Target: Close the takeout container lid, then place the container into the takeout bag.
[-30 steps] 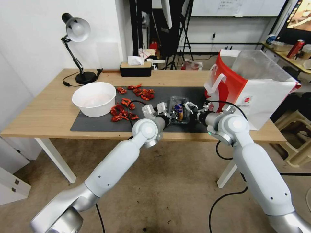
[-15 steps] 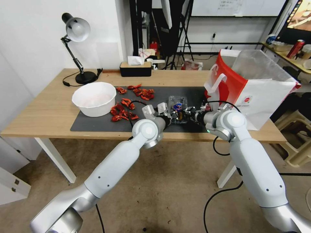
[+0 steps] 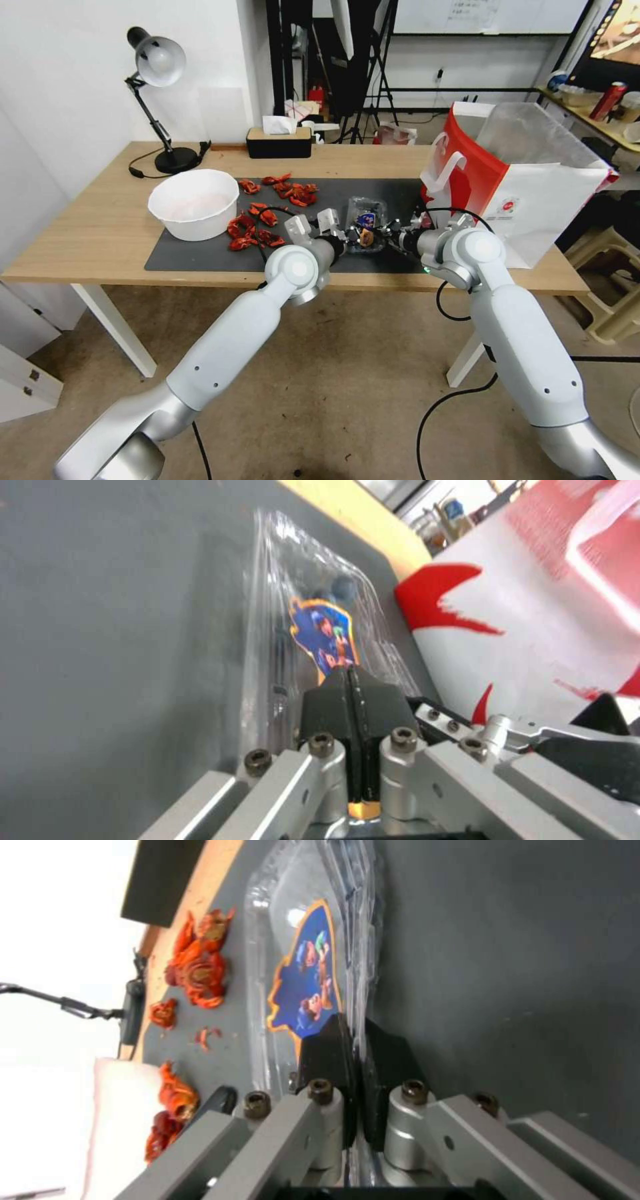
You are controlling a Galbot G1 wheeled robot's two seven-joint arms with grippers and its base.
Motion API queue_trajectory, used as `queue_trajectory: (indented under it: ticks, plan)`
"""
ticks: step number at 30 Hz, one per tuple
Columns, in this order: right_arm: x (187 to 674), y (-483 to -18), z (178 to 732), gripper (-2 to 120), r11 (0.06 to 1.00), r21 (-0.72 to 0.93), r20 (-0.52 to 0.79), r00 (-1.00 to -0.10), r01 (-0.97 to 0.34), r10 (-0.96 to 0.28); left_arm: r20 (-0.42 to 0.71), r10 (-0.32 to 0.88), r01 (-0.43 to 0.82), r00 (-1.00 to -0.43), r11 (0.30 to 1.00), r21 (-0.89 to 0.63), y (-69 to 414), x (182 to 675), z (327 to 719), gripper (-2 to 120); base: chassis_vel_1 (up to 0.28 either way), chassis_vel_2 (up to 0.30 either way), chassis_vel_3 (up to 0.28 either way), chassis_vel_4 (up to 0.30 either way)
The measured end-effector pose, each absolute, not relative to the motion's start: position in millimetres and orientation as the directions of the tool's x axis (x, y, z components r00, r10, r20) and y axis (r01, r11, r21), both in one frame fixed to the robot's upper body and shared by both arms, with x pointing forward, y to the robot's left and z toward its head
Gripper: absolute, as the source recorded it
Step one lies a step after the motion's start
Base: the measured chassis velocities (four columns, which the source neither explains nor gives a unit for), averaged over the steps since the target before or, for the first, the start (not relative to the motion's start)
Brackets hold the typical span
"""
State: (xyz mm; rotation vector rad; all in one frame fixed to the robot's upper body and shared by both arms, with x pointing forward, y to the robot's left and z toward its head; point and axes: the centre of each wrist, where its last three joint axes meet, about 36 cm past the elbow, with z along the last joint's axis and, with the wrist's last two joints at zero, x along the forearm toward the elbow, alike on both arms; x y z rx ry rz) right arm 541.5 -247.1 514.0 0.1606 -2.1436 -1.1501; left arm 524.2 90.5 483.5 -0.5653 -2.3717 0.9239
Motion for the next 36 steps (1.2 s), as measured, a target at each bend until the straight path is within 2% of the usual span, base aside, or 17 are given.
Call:
queue_trajectory:
  ticks: [7, 13, 14, 17, 19, 22, 24, 26, 27, 30, 31, 34, 36]
  plan:
    - [533.8, -244.7, 522.6, 0, 0.601, 0.786, 0.469, -0.773, 0.145, -0.427, 0.279, 0.503, 0.203, -0.818, 0.706, -0.679, 124.2, 502.5, 491.0, 0, 0.000, 0.000, 0.000, 0.000]
    - [524.6, -237.6, 532.6, 0, 0.628, 0.778, 0.393, -0.805, 0.032, -0.446, 0.211, 0.445, 0.237, -0.870, 0.754, -0.613, 166.8, 471.8, 494.9, 25, 0.000, 0.000, 0.000, 0.000]
    - [524.6, -237.6, 532.6, 0, 0.628, 0.778, 0.393, -0.805, 0.032, -0.446, 0.211, 0.445, 0.237, -0.870, 0.754, -0.613, 166.8, 471.8, 494.9, 25, 0.000, 0.000, 0.000, 0.000]
    - [518.5, -231.2, 535.4, 0, 0.665, 0.745, 0.330, -0.833, -0.059, -0.444, 0.173, 0.404, 0.251, -0.898, 0.795, -0.552, 183.7, 454.4, 491.7, 38, 0.000, 0.000, 0.000, 0.000]
    - [517.0, -229.5, 535.7, 0, 0.674, 0.735, 0.317, -0.839, -0.078, -0.443, 0.160, 0.390, 0.255, -0.907, 0.810, -0.528, 187.1, 450.3, 490.3, 41, 0.000, 0.000, 0.000, 0.000]
    - [506.7, -218.9, 537.2, 0, 0.737, 0.638, 0.193, -0.881, -0.221, -0.431, 0.091, 0.331, 0.274, -0.939, 0.883, -0.382, 204.5, 422.4, 474.8, 58, 0.000, 0.000, 0.000, 0.000]
    - [504.4, -216.5, 537.8, 0, 0.757, 0.600, 0.152, -0.893, -0.257, -0.424, 0.083, 0.320, 0.273, -0.944, 0.896, -0.351, 208.7, 416.0, 471.7, 62, 0.000, 0.000, 0.000, 0.000]
    - [494.8, -218.4, 540.0, 0, 0.826, 0.456, 0.030, -0.922, -0.332, -0.387, 0.054, 0.301, 0.277, -0.952, 0.923, -0.267, 217.3, 405.0, 466.1, 72, 0.000, 0.000, 0.000, 0.000]
    - [494.8, -218.4, 540.0, 0, 0.826, 0.456, 0.030, -0.922, -0.332, -0.387, 0.054, 0.301, 0.277, -0.952, 0.923, -0.267, 217.3, 405.0, 466.1, 72, 0.000, 0.000, 0.000, 0.000]
    - [477.7, -235.7, 543.3, 0, 0.919, 0.219, -0.114, -0.944, -0.329, -0.311, 0.011, 0.311, 0.304, -0.950, 0.937, -0.170, 227.5, 402.0, 461.3, 87, 0.000, 0.000, 0.000, 0.000]
    - [477.7, -235.7, 543.3, 0, 0.919, 0.219, -0.114, -0.944, -0.329, -0.311, 0.011, 0.311, 0.304, -0.950, 0.937, -0.170, 227.5, 402.0, 461.3, 87, 0.000, 0.000, 0.000, 0.000]
    - [475.8, -243.8, 550.4, 0, 0.952, 0.057, -0.214, -0.935, -0.300, -0.282, 0.016, 0.292, 0.287, -0.956, 0.948, -0.136, 241.7, 387.0, 451.4, 98, 0.000, 0.000, 0.000, 0.000]
    - [475.6, -245.7, 554.2, 0, 0.956, 0.032, -0.237, -0.931, -0.292, -0.276, 0.023, 0.285, 0.279, -0.958, 0.951, -0.135, 245.1, 381.5, 448.0, 99, 0.000, 0.000, 0.000, 0.000]
